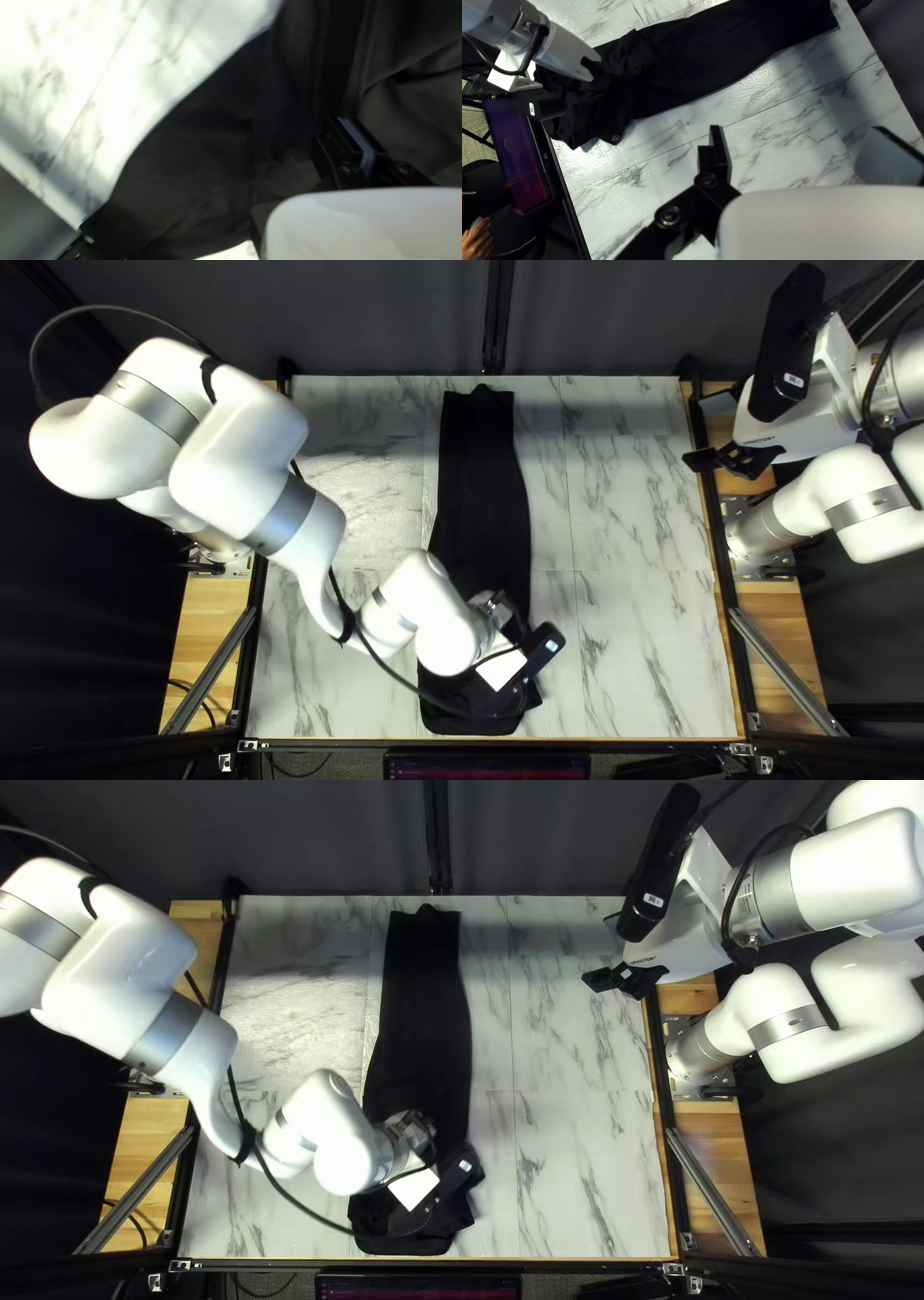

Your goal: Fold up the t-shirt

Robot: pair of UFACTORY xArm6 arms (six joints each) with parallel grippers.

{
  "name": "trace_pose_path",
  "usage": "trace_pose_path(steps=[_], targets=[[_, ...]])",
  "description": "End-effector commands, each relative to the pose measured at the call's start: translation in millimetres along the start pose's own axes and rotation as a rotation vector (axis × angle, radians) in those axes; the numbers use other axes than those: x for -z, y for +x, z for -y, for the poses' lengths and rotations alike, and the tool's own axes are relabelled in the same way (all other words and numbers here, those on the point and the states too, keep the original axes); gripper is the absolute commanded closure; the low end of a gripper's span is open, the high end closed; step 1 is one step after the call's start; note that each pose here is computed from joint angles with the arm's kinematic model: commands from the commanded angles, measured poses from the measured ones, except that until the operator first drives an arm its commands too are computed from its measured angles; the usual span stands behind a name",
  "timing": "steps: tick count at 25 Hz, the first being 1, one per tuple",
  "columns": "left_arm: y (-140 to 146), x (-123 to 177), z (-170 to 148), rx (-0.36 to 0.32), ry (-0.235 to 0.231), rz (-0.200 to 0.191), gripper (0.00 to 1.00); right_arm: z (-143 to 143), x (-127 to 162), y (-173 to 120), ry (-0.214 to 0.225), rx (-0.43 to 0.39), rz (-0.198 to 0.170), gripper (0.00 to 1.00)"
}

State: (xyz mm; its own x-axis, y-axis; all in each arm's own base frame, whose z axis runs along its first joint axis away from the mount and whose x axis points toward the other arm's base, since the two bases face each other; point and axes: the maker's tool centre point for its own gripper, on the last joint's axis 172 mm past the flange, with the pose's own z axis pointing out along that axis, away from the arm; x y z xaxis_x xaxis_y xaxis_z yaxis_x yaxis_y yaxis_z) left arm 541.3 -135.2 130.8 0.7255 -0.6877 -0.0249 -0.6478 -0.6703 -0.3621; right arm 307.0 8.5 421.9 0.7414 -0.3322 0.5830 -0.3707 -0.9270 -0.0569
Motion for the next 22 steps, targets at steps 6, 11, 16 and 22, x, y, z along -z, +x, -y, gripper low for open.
trace_pose_path(steps=[6, 11, 16, 22], targets=[[-4, 19, -9, -0.004, 0.032, 0.002, 1.0, 0, 0, 0, 0.0, 0.0, 0.0, 0.0], [-17, 19, -34, 0.025, 0.041, 0.002, 1.0, 0, 0, 0, 0.0, 0.0, 0.0, 0.0], [-33, 3, -27, 0.073, 0.045, -0.008, 1.0, 0, 0, 0, 0.0, 0.0, 0.0, 0.0], [-29, -16, 12, 0.088, 0.058, -0.041, 1.0, 0, 0, 0, 0.0, 0.0, 0.0, 0.0]])
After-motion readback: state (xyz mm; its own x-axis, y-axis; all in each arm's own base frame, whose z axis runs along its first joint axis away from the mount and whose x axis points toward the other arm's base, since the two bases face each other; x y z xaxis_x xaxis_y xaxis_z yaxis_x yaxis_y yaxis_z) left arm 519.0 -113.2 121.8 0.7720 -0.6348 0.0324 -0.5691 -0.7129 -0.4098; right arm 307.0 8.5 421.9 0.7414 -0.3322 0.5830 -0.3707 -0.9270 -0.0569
